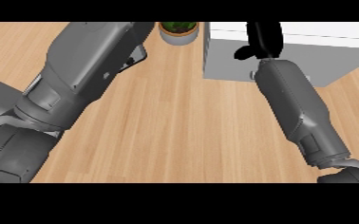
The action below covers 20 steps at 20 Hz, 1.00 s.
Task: Pick up the can, place it into the drawer and close the drawer
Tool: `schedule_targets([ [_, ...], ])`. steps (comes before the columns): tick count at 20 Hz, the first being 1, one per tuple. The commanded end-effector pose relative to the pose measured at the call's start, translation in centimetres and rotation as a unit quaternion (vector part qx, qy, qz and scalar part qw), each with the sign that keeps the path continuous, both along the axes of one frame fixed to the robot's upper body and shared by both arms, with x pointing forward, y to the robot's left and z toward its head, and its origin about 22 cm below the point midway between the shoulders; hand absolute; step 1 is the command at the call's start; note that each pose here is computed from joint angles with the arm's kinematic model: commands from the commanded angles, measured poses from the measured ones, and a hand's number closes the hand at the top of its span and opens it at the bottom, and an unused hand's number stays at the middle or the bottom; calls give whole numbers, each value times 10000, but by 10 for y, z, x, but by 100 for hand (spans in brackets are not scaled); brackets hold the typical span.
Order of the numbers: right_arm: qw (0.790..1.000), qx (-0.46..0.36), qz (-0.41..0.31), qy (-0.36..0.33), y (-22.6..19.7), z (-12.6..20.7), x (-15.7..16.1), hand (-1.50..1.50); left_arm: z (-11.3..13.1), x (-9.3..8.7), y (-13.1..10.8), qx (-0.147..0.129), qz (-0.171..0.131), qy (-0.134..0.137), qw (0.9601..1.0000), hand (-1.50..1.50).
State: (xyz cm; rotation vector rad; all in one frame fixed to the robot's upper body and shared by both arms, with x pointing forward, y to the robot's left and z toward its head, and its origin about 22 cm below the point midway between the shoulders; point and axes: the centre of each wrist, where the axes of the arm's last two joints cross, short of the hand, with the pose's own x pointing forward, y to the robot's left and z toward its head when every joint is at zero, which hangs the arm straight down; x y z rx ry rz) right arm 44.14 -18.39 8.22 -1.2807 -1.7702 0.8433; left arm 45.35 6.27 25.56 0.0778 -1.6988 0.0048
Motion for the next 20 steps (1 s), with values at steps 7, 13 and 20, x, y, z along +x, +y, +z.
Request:
schedule_targets([
  [7, 9996, -47, -82, -283, 19, 47, 26, -150, 1, -7, 25, 63, -141, 21, 9999, -150],
  [13, 9983, 442, 59, -374, 15, 55, 29, -150, -6, -12, 39, 27, -129, 101, 9999, -150],
  [20, 9941, 910, 362, -467, 17, 78, 34, -150, -16, -22, 58, 29, -252, 6, 9997, -150],
])
